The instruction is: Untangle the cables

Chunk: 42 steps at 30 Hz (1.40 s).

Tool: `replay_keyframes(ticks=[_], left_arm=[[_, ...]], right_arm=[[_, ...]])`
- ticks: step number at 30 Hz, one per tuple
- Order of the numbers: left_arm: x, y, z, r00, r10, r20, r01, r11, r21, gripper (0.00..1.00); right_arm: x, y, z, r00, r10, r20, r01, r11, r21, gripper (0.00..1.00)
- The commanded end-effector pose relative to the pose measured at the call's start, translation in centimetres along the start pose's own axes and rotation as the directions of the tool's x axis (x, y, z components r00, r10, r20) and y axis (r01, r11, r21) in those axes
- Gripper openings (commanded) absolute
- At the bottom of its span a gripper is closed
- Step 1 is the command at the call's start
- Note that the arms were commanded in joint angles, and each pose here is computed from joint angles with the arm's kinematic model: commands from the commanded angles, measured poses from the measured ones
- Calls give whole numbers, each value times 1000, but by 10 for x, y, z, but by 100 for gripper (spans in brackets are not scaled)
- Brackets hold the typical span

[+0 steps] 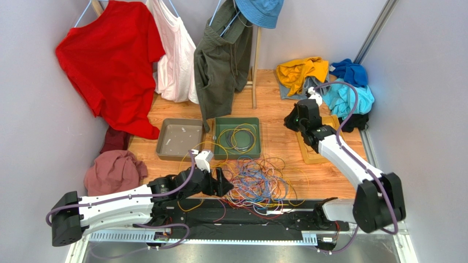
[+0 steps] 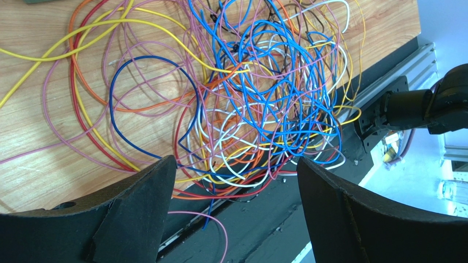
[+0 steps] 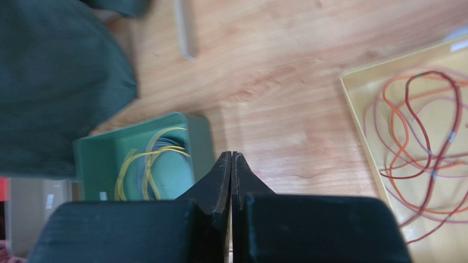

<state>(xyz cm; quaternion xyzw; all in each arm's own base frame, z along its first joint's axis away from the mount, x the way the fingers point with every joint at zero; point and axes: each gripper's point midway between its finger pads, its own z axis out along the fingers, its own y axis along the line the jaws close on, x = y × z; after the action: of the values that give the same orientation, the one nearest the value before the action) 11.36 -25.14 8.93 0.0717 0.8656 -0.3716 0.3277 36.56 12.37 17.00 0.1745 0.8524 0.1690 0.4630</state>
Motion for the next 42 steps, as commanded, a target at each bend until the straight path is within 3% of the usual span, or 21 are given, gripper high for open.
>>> replay_keyframes(ticks=[1, 8, 15, 18, 21, 22, 26, 30, 35, 42], left_arm=[[-13, -18, -5, 999, -13, 32, 11, 998, 58, 89], [-15, -9, -10, 998, -17, 68, 14, 999, 48, 90], [-11, -7, -7, 999, -13, 43, 12, 999, 30, 90], [-11, -5, -9, 999, -17, 46, 16, 1000, 22, 89], [-17, -5, -13, 997, -18, 70, 17, 1000, 23, 90], [-20, -6, -15, 996, -15, 84, 13, 1000, 23, 90], [-29, -8, -17, 994, 3, 108, -4, 1000, 11, 91], [-33, -12, -16, 995, 14, 100, -14, 1000, -2, 91], [-33, -16, -10, 996, 5, 92, -5, 1000, 1, 91], [-27, -26, 1, 998, 41, 47, -42, 999, 21, 98]], right_arm=[[-15, -32, 14, 991, 128, 31, -129, 990, 50, 0], [8, -102, 20, 959, 285, 3, -281, 944, 172, 0], [16, -109, 19, 943, 333, 8, -329, 929, 167, 0], [1, -97, 7, 931, 358, 67, -362, 928, 86, 1], [-24, -54, -20, 909, 399, 118, -377, 910, -171, 14], [-35, -32, -36, 910, 397, 122, -353, 894, -274, 28], [-46, 1, -71, 918, 377, 125, -305, 870, -388, 46], [-51, 11, -100, 913, 379, 149, -280, 851, -445, 47], [-45, 27, -133, 910, 397, 119, -274, 791, -547, 36], [13, 60, -177, 966, 258, 21, -179, 726, -664, 38]])
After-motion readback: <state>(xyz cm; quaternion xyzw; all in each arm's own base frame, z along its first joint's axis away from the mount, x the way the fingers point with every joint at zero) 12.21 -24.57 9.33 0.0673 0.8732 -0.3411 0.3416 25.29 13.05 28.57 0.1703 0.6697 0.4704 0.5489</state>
